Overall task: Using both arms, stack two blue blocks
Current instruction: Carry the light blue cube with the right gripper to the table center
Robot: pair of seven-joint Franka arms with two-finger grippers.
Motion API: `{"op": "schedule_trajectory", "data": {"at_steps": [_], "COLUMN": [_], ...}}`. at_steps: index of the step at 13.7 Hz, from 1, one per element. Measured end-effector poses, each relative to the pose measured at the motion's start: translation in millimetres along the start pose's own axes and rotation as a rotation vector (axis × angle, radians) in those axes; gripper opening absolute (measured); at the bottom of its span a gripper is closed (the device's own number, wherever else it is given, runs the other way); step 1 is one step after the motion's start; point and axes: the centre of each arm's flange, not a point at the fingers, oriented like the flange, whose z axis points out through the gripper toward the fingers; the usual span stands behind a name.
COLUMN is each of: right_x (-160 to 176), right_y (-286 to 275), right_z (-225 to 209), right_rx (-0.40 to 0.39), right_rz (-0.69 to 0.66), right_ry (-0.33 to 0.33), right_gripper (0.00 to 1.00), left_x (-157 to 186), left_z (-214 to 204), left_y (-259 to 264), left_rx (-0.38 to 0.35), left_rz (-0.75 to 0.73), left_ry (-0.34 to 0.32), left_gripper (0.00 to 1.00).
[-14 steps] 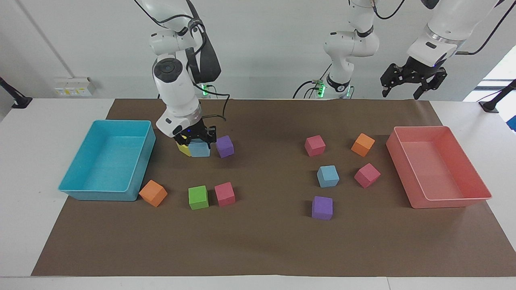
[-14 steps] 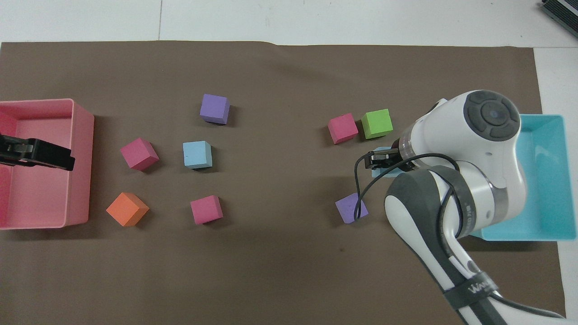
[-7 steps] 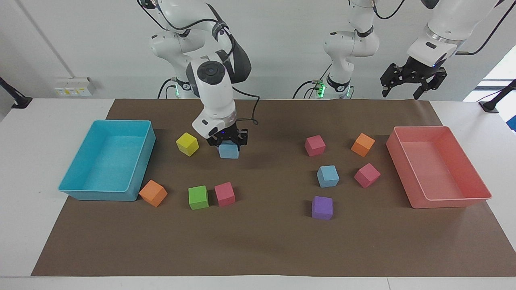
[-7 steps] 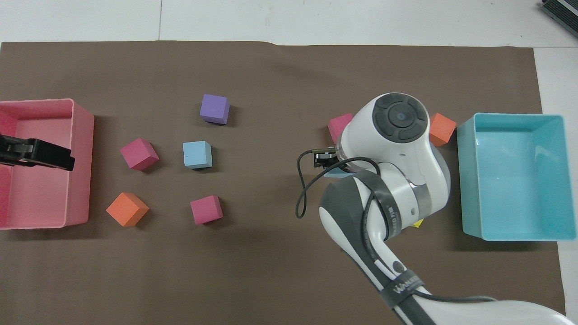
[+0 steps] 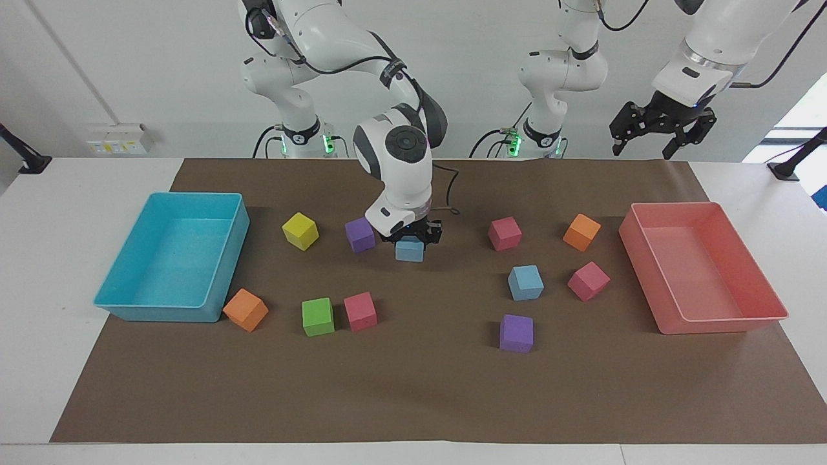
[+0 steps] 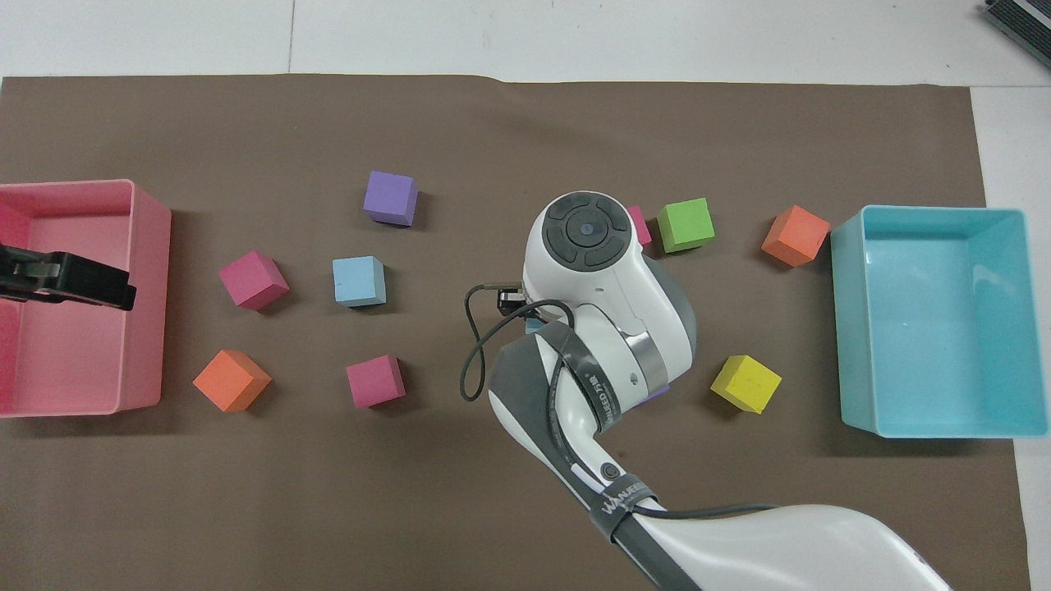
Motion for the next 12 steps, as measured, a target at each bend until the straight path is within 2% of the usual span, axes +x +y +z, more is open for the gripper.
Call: {"op": "schedule_trajectory", "data": {"at_steps": [5,12], "right_x": [12,-11], "right_y": [-18,-54], "right_z": [34,53], "right_rx": [0.002,-0.01], "right_rz": [-0.009,-0.126], "right_ry": [0.01,0.007], "right_gripper": [0.63,0.63], "left_x": [0,0], "left_z": [0,0], "left_y": [0,0], "left_rx": [0.0,0.0], "left_rz": [0.0,0.0], "left_ry": [0.0,0.0], "left_gripper": [1.0,1.0]}}
